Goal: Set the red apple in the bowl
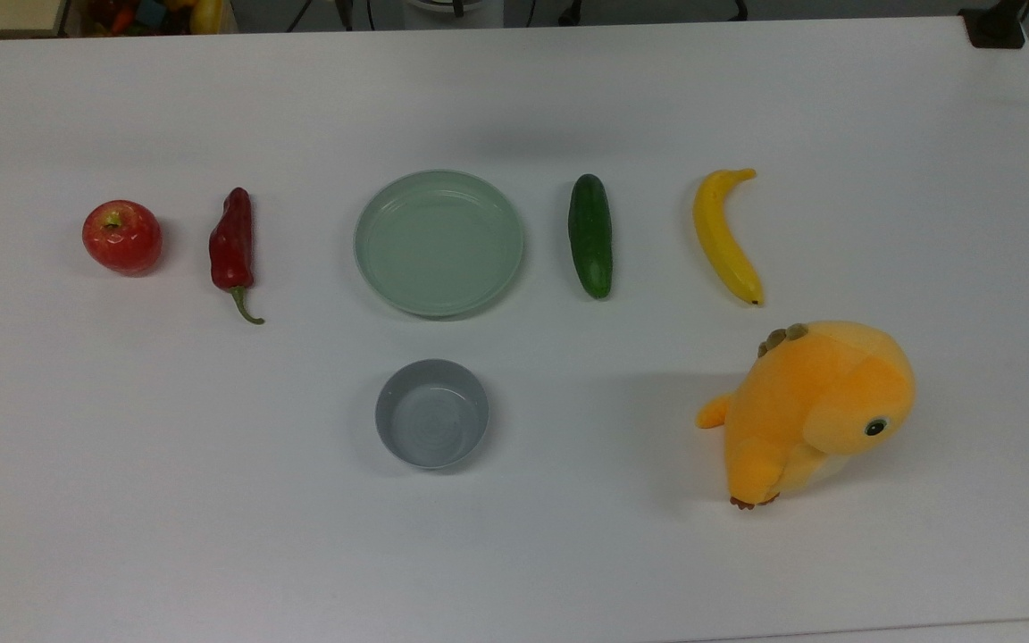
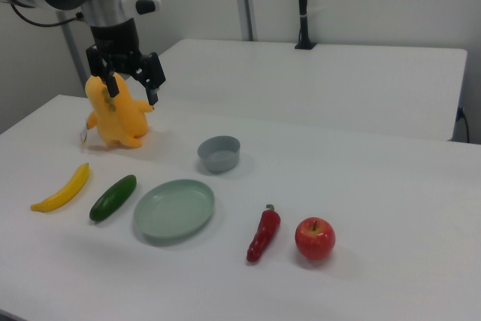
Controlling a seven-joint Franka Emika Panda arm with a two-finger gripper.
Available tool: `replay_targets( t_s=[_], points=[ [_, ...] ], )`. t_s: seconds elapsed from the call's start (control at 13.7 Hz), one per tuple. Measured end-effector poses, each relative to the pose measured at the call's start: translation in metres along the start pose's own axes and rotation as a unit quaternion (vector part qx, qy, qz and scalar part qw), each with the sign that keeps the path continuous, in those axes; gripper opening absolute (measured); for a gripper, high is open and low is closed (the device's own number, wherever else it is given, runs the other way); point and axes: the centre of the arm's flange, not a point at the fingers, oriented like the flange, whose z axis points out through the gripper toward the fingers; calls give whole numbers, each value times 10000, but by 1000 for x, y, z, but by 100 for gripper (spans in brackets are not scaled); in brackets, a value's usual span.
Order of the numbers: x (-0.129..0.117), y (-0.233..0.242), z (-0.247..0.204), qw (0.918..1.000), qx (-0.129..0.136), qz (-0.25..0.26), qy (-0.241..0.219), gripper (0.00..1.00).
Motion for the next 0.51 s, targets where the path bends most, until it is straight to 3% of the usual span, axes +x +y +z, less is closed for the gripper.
replay_targets(
  t_s=[0.51],
  points=[
    [4,9,10,9998,-13,-180,-89,100]
  ],
)
